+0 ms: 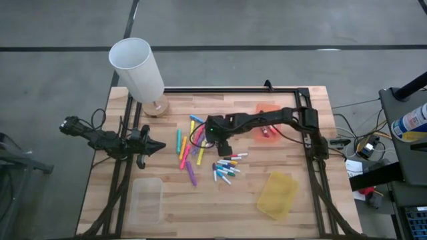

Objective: Pick & Place Markers
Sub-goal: Put the pink eraser marker into the orange bin

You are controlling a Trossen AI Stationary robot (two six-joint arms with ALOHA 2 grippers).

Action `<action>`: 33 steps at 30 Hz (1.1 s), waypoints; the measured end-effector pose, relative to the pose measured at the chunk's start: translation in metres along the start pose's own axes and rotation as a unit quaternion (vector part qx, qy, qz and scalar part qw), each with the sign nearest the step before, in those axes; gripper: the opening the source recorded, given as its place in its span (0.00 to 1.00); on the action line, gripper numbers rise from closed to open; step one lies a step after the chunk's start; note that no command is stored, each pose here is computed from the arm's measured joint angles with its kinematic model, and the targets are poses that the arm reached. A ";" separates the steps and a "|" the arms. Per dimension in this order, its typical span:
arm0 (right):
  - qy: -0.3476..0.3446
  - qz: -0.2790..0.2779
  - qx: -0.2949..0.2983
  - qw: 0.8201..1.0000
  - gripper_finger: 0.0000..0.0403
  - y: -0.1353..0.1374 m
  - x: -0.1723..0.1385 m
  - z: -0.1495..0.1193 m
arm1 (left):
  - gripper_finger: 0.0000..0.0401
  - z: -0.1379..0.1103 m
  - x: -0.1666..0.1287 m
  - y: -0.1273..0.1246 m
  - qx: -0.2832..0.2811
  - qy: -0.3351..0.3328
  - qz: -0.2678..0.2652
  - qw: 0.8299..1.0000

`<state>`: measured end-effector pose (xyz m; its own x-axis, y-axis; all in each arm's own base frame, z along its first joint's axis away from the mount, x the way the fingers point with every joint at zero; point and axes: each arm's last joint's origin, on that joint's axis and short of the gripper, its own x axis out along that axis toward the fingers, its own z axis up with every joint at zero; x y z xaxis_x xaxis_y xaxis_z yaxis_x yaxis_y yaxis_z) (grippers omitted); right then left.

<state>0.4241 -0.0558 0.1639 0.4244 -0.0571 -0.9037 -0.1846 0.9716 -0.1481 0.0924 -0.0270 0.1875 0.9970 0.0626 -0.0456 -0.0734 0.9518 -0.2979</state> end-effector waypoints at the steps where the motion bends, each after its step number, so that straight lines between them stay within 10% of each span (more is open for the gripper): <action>1: 0.001 0.000 0.000 1.000 0.46 0.000 0.001 0.000 | 0.00 0.000 0.000 0.000 0.000 0.000 0.000 1.000; 33: 0.062 0.076 0.099 0.990 0.13 0.008 0.020 -0.013 | 0.00 -0.001 0.000 0.000 0.000 0.003 0.001 1.000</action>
<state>0.4192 -0.0521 0.1398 0.2902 0.0767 -0.9539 -0.0559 0.9964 0.0631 0.0923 -0.0270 0.1870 0.9967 0.0628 -0.0510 -0.0752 0.9515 -0.2984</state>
